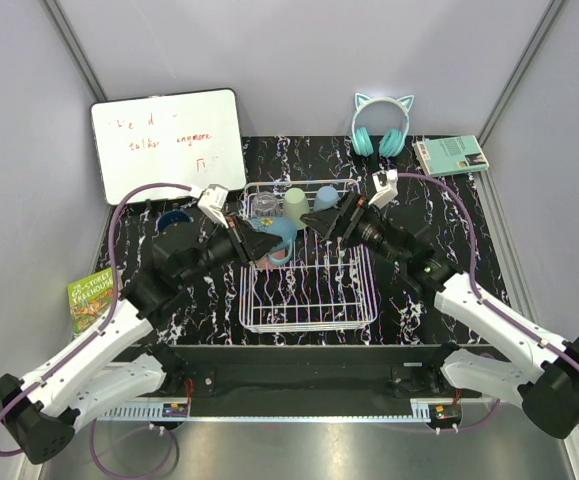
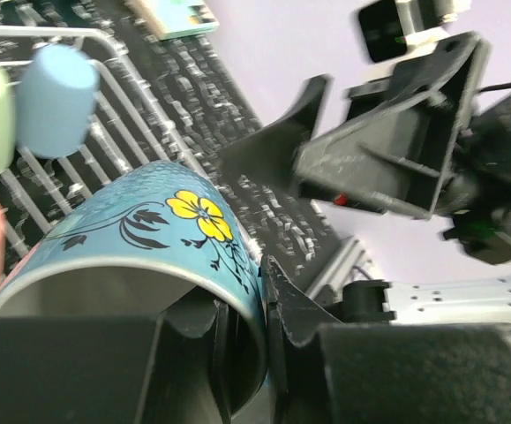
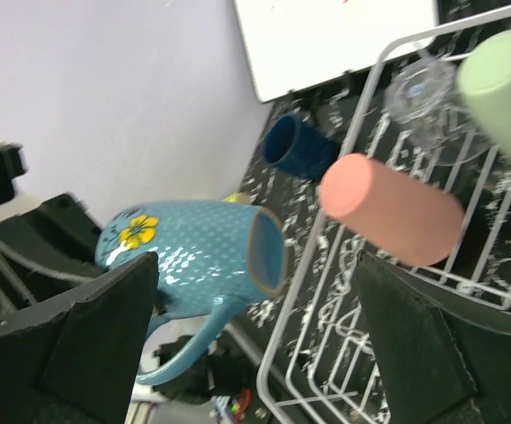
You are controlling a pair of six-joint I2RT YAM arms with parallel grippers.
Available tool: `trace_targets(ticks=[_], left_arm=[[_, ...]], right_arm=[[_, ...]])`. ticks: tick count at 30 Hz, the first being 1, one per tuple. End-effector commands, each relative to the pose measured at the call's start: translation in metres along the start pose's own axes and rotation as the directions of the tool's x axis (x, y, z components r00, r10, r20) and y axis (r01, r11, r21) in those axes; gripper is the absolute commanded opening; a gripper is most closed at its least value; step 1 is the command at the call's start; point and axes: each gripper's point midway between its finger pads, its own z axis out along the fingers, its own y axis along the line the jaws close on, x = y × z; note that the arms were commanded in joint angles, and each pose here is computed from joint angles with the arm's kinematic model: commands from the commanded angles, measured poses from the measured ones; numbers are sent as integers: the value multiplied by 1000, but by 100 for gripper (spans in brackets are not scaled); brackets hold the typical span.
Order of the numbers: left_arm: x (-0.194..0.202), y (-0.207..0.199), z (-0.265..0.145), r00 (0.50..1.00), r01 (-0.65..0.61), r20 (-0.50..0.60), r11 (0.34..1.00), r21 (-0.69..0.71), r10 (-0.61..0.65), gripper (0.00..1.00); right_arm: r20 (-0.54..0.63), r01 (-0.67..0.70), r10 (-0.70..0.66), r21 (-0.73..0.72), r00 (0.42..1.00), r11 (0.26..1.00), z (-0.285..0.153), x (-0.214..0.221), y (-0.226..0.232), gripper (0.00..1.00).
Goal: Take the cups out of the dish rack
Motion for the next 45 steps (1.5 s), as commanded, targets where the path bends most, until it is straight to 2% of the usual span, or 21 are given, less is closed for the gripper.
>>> trace_targets(ticks=[1, 3, 4, 5, 7, 8, 9, 11, 14, 17, 18, 20, 21, 23, 24, 32, 39, 45], left_arm=[[-47, -28, -17, 987, -83, 141, 996, 23, 79, 0], [-55, -28, -20, 983, -92, 156, 996, -6, 92, 0], [-52, -19, -20, 985, -104, 133, 993, -49, 110, 0], [-62, -16, -23, 980, -109, 158, 989, -96, 123, 0], [-57, 5, -24, 982, -133, 102, 968, -214, 158, 0], [-69, 6, -28, 977, -149, 110, 955, -255, 182, 0], [-67, 25, -33, 977, -159, 80, 922, -352, 199, 0], [-78, 44, -37, 962, -205, 69, 866, -455, 264, 0], [-87, 77, -49, 959, -218, 21, 785, -580, 282, 0], [-97, 120, -64, 975, -182, -39, 678, -713, 221, 0], [-102, 141, -72, 981, -164, -62, 619, -768, 184, 0], [-105, 159, -75, 986, -149, -77, 589, -795, 145, 0], [-107, 177, -77, 989, -141, -89, 554, -821, 121, 0], [-114, 187, -74, 989, -142, -96, 534, -834, 112, 0], [-109, 200, -66, 987, -159, -134, 517, -841, 85, 0], [-126, 224, -6, 986, -146, -169, 557, -818, 10, 0], [-109, 268, 25, 965, -173, -249, 519, -837, -80, 0], [-90, 295, 32, 946, -188, -292, 495, -848, -142, 0]], right_arm=[[83, 94, -108, 150, 991, 984, -6, -25, -18, 100], [74, 101, -116, 173, 991, 980, -7, -24, -21, 100], [89, 109, -129, 201, 988, 974, -9, -29, -26, 100], [92, 113, -135, 206, 987, 972, -10, -29, -26, 100], [81, 123, -150, 267, 985, 956, -15, -29, -38, 100], [80, 129, -157, 281, 984, 951, -16, -29, -40, 100], [88, 134, -168, 308, 982, 942, -18, -33, -43, 100], [72, 142, -177, 346, 982, 927, -22, -31, -51, 100], [67, 152, -191, 377, 979, 913, -26, -32, -57, 100], [61, 161, -202, 404, 977, 900, -30, -32, -62, 100], [58, 162, -205, 419, 977, 894, -32, -32, -65, 100], [52, 165, -205, 424, 977, 891, -32, -31, -66, 100], [47, 165, -204, 422, 978, 891, -32, -30, -66, 100], [43, 164, -201, 422, 979, 892, -32, -29, -67, 100], [38, 161, -195, 421, 980, 893, -31, -27, -68, 100], [11, 157, -178, 422, 984, 893, -31, -18, -73, 100], [-5, 176, -193, 438, 981, 882, -33, -17, -77, 100], [2, 178, -198, 428, 980, 886, -34, -19, -72, 100]])
